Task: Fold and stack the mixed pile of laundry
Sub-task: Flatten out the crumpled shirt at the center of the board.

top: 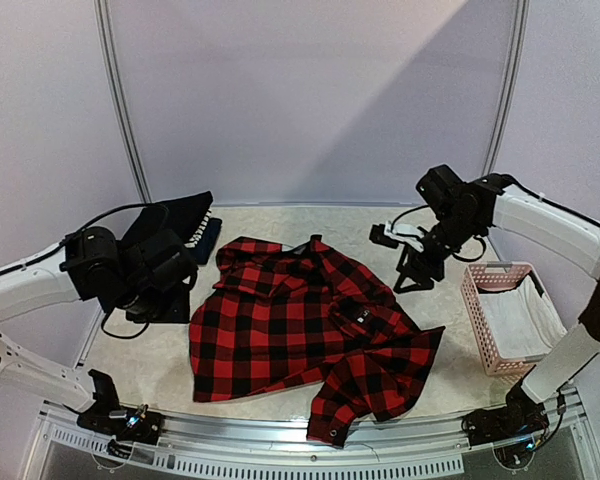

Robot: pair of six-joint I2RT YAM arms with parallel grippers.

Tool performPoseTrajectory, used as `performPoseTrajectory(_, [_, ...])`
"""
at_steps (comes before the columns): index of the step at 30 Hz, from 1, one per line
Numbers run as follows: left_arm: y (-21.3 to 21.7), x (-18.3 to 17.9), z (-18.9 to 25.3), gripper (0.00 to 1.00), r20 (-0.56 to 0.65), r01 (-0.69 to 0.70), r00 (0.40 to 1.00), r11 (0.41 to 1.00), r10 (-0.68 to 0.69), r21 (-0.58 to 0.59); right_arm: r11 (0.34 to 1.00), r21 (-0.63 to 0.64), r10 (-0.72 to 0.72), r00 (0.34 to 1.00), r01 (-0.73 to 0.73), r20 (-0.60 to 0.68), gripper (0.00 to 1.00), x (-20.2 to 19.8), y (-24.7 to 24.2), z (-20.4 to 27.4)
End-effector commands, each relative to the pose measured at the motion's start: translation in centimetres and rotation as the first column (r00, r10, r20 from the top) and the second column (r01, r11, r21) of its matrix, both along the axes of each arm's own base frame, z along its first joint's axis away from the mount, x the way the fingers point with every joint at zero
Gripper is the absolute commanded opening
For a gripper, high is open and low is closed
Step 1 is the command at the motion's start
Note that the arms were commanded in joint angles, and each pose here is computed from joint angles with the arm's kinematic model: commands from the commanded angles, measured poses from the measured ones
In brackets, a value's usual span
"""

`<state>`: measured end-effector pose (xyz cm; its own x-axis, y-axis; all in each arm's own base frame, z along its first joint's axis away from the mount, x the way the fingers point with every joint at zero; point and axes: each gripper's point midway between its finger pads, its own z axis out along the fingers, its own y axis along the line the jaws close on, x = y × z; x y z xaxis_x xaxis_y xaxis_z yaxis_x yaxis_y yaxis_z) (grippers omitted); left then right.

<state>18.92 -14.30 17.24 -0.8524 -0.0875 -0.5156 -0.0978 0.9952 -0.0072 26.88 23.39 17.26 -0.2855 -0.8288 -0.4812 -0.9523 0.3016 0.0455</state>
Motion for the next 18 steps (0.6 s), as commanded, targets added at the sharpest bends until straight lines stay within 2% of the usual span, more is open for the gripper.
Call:
performPoseTrajectory(1, [0.7,4.6,-2.2,0.61,0.010,0.050,0.999,0.998,-0.050,0.031,0.978,0.136,-0.163,0.986,0.157,0.033,0.62,7.7,4.7,-0.4])
performPoseTrajectory(4, [1.0,7.1,-4.9,0.62,-0.050,0.040,0.998,0.999,-0.041,-0.016,0.966,0.165,-0.203,0.979,0.200,0.004,0.66,11.9,7.6,-1.7])
performPoseTrajectory(7, [0.9,8.9,-7.3,0.63,-0.095,0.037,0.995,0.997,-0.043,-0.064,0.950,0.211,-0.232,0.972,0.232,-0.024,0.75,15.2,10.3,-1.6])
performPoseTrajectory(9, [0.0,9.9,-8.7,0.63,-0.113,0.050,0.992,0.992,-0.064,-0.119,0.947,0.193,-0.249,0.967,0.256,-0.060,0.78,16.9,11.8,-4.3])
performPoseTrajectory(11, [-0.8,10.2,-10.3,0.63,-0.150,0.043,0.986,0.986,-0.068,-0.162,0.943,0.190,-0.263,0.962,0.272,-0.072,0.81,18.3,13.1,-5.9])
performPoseTrajectory(14, [-2.2,10.3,-12.4,0.62,-0.193,0.038,0.978,0.975,-0.081,-0.217,0.937,0.186,-0.291,0.955,0.295,-0.052,0.93,20.2,14.3,-7.5])
performPoseTrajectory(18, [-2.2,9.6,-14.5,0.60,-0.254,0.011,0.965,0.977,-0.066,-0.211,0.931,0.166,-0.316,0.945,0.326,-0.087,0.96,21.5,15.3,-11.3])
